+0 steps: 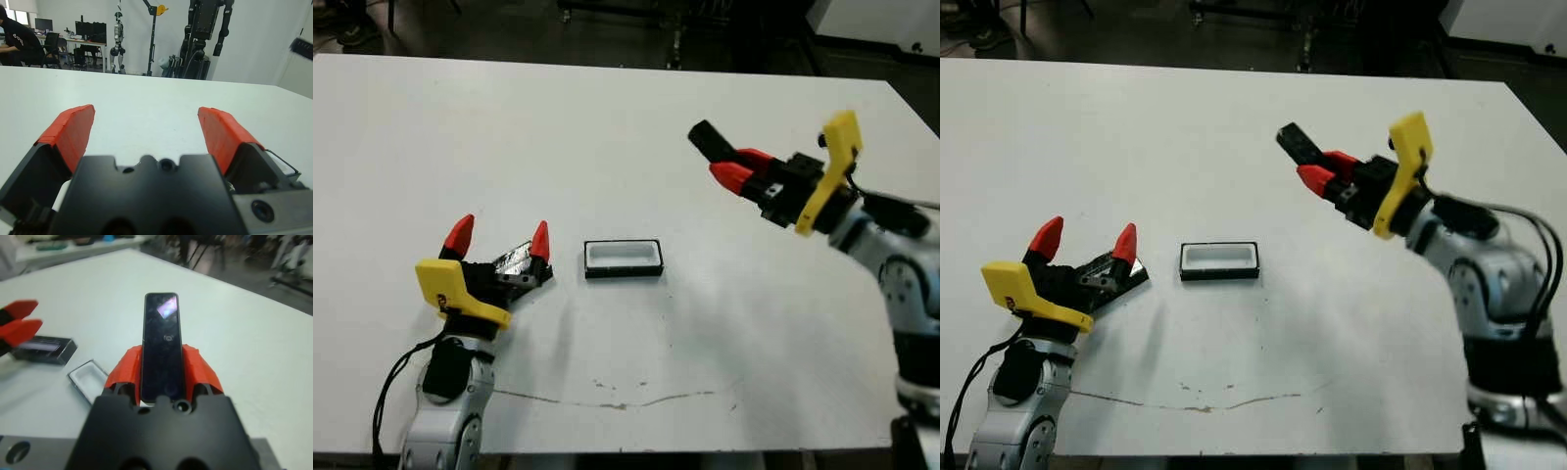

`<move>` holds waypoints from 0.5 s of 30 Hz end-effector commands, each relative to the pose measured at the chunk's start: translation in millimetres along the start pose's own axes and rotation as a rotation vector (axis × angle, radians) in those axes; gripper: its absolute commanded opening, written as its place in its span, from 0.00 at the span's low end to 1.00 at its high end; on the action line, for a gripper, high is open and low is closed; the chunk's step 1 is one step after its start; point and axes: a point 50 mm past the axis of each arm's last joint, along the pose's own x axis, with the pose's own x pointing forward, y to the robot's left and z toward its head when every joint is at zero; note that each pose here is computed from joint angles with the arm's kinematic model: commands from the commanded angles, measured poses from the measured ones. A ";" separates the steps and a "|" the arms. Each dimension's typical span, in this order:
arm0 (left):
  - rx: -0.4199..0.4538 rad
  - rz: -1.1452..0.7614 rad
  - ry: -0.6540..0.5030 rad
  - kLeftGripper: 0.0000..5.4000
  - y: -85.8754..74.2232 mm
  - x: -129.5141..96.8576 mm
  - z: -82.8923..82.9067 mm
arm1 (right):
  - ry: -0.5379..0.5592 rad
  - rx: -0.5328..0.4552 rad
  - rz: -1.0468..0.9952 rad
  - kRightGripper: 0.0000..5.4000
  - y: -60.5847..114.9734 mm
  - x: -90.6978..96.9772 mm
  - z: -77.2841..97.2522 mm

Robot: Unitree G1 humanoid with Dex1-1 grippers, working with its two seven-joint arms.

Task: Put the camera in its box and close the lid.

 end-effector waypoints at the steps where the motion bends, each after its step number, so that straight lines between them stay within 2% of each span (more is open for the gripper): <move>1: 0.009 0.012 0.009 1.00 1.2 -0.5 -0.4 | 0.084 -0.091 0.066 0.31 -13.8 2.7 15.0; 8: 0.014 0.013 0.003 1.00 0.6 0.8 0.6 | 0.210 -0.186 0.244 0.31 -21.3 25.0 28.9; 15: 0.014 0.024 -0.005 1.00 1.5 2.2 1.8 | 0.282 -0.328 0.349 0.31 -11.2 48.7 31.3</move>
